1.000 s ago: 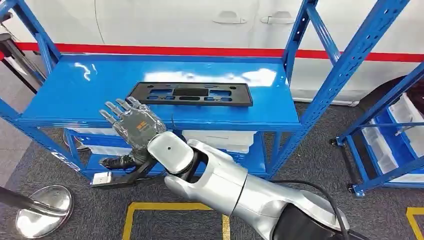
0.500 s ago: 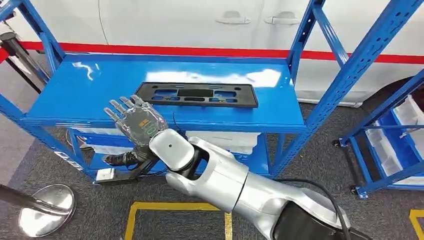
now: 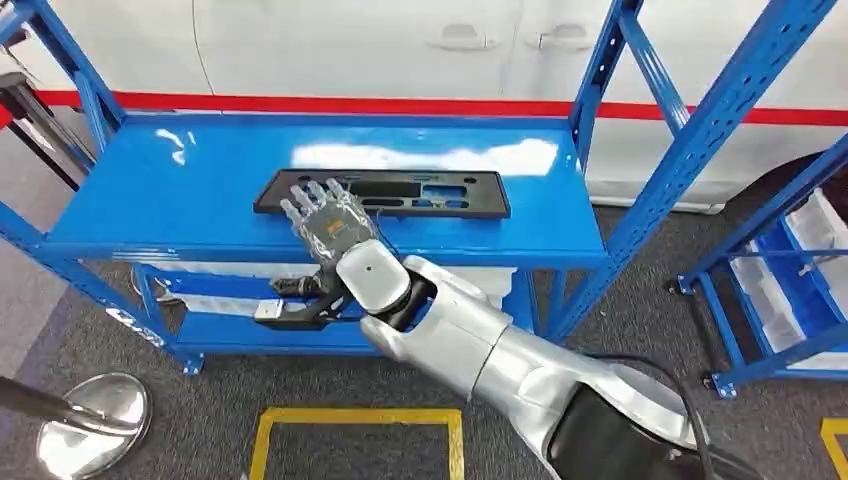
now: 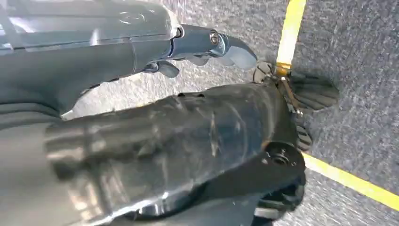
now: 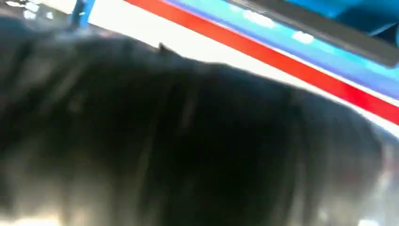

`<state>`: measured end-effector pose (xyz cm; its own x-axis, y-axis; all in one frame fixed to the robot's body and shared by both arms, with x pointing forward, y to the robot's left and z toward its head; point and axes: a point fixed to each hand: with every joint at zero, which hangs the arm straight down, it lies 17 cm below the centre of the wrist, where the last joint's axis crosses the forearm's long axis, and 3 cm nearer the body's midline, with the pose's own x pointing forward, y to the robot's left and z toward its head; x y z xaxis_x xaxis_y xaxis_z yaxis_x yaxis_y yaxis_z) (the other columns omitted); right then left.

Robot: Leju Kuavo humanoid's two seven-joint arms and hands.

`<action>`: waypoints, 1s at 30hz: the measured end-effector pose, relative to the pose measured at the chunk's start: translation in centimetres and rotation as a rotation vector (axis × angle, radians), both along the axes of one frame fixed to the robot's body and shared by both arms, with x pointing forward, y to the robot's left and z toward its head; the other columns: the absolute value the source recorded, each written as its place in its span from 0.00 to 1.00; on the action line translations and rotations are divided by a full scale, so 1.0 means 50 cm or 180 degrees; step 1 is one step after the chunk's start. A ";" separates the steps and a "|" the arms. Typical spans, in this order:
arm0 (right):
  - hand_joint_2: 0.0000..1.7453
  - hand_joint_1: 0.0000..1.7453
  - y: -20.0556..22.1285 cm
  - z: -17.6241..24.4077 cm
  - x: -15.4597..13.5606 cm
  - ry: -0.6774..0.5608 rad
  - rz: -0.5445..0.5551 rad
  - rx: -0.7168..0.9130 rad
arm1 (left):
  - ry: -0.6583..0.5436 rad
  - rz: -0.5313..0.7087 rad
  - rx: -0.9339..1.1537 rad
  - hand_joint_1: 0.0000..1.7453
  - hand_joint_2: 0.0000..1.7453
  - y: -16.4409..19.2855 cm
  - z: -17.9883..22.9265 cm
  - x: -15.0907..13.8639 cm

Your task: Take the parts from the cabinet and place them on the table.

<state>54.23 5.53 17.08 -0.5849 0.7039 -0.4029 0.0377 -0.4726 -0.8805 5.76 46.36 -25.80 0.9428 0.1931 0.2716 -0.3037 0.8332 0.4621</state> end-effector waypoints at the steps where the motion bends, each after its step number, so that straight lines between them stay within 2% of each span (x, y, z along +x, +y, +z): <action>1: 0.00 0.00 -0.009 -0.003 0.005 -0.0006 -0.0035 -0.0025 | -0.0001 -0.0002 -0.0001 0.00 0.00 0.001 0.000 -0.001; 9: 0.00 0.00 -0.055 -0.017 0.028 0.0037 -0.0179 -0.0060 | -0.0005 -0.0005 -0.0002 0.00 0.00 0.003 0.001 0.000; 20: 0.00 0.00 -0.069 -0.008 0.041 0.0045 -0.0236 0.0003 | -0.0024 -0.0010 -0.0041 0.00 0.00 -0.004 -0.001 0.007; 30: 0.00 0.00 -0.085 -0.035 0.039 0.0141 -0.0281 0.0015 | -0.0020 -0.0004 -0.0029 0.00 0.00 0.002 0.001 0.009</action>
<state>56.16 1.28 15.31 -0.5376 0.7555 -0.3745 -0.0431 -0.4682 -0.8826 6.21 46.44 -25.77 0.9414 0.1943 0.2758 -0.3055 0.8379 0.4524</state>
